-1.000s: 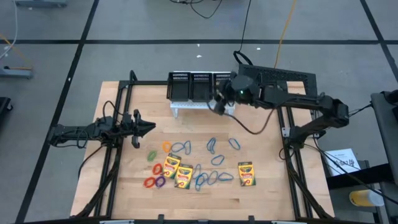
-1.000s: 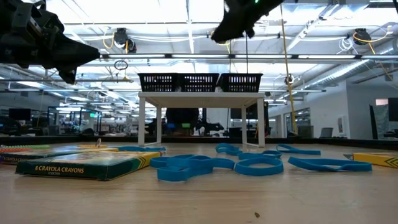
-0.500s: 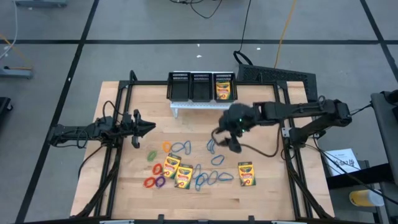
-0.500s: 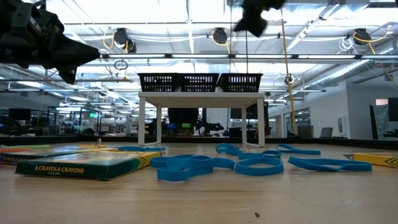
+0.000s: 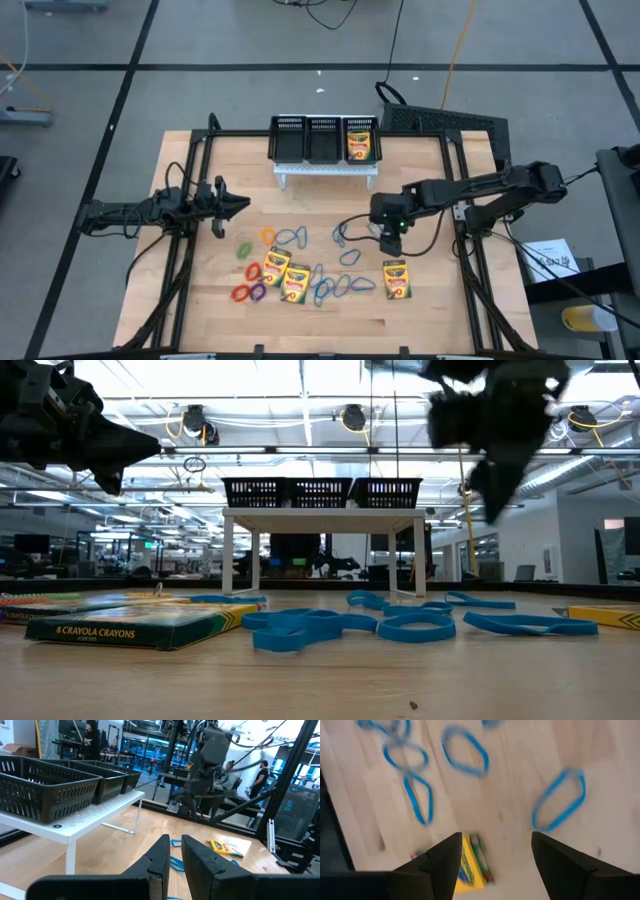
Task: Pick & Place Office Desk Supplies
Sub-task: Put the crayon box into the right black bin
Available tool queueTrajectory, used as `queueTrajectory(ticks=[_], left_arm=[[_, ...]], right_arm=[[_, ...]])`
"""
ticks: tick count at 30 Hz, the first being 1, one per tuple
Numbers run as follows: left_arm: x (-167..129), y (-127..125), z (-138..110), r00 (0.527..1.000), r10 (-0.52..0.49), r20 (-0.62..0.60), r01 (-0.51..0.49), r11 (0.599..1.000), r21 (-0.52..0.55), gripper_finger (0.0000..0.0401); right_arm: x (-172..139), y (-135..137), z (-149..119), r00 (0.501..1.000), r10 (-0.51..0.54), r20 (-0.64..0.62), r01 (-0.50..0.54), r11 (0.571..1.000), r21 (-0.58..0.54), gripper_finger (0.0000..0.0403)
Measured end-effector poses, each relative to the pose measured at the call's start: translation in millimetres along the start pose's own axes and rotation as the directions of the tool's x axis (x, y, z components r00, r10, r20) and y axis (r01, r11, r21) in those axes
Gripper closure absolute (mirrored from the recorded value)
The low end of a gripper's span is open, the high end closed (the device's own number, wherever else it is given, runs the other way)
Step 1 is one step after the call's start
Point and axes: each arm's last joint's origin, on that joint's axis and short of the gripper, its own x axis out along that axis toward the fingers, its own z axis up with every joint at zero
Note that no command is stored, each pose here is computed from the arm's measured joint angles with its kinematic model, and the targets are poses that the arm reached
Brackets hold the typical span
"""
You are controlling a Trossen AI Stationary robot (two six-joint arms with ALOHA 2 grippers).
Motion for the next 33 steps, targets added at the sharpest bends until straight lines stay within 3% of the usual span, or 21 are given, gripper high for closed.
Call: queueTrajectory(ticks=[5,13,17,33], left_arm=[[0.0,0.0,0.1,1.0,0.0,0.0,0.0,1.0,0.0,0.0345],[0.0,0.0,0.0,1.0,0.0,0.0,0.0,1.0,0.0,0.0345],[0.0,0.0,0.1,1.0,0.0,0.001,0.0,1.0,0.0,0.0345],[0.0,0.0,0.1,1.0,0.001,0.0,-0.001,1.0,0.0,0.0345]], right_arm=[[20.4,-19.0,-28.5,0.996,0.034,-0.079,-0.031,0.999,0.034,0.0174],[43.2,-34.7,-50.4,0.988,0.15,-0.029,-0.152,0.987,-0.049,0.0174],[55.7,-42.0,-61.5,0.987,0.162,-0.023,-0.163,0.983,-0.088,0.0174],[69.0,-30.1,-76.3,0.972,0.231,-0.034,-0.233,0.962,-0.139,0.0174]])
